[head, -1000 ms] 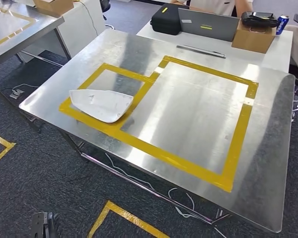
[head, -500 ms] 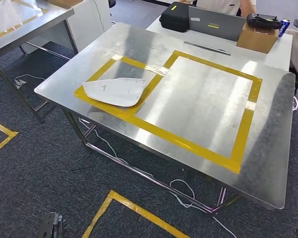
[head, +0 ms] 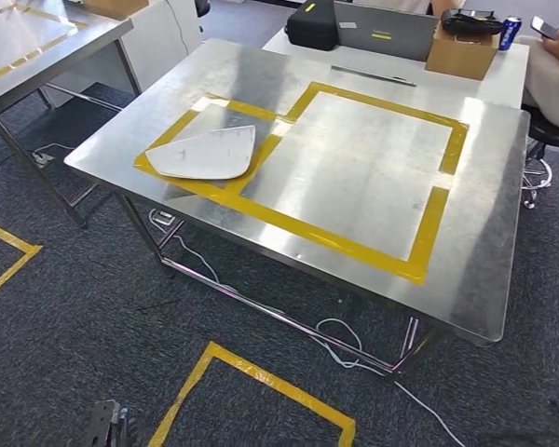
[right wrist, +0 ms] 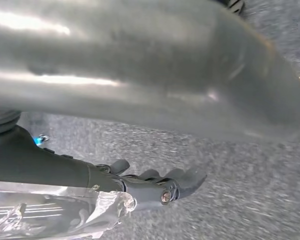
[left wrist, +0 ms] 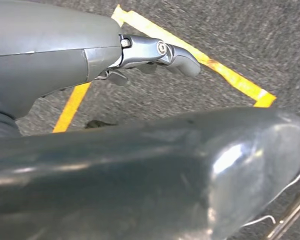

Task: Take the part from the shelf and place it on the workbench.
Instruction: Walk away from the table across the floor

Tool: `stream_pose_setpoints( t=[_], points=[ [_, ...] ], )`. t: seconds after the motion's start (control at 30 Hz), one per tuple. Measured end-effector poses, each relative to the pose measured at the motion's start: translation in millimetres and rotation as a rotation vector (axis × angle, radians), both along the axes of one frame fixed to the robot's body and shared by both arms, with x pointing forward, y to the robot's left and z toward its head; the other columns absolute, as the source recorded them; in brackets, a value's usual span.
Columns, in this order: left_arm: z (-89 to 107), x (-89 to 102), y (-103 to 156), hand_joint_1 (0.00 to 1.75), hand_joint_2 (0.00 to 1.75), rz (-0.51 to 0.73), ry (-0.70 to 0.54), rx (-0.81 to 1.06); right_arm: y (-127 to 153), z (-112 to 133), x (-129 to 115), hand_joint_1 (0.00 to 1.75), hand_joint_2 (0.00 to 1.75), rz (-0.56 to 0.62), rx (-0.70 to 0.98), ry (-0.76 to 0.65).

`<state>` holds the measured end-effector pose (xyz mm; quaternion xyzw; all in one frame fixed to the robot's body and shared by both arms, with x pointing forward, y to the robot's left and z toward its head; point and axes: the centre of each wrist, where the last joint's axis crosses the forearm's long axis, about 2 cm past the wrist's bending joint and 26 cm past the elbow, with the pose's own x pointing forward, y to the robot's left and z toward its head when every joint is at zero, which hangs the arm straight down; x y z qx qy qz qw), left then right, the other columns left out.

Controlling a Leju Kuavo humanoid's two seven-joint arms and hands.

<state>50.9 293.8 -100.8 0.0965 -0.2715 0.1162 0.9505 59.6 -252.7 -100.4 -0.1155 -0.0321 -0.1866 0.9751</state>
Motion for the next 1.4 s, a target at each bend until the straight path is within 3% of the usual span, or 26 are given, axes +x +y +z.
stream_pose_setpoints(
  t=[0.3, 1.0, 1.4],
  points=[
    [0.9, 8.7, 2.0, 0.00, 0.00, 0.002, -0.014, 0.009, 5.0, -0.7, 0.1, 0.00, 0.00, 0.011, 0.014, 0.008],
    [-0.4, 2.1, 2.6, 0.00, 0.00, -0.028, 0.003, -0.004, 8.1, -2.0, 2.0, 0.00, 0.00, -0.046, 0.058, -0.005],
    [0.5, 8.9, -2.9, 0.00, 0.00, -0.025, 0.021, -0.025, 7.6, -2.6, 1.7, 0.00, 0.00, -0.022, 0.073, -0.013]
  ],
)
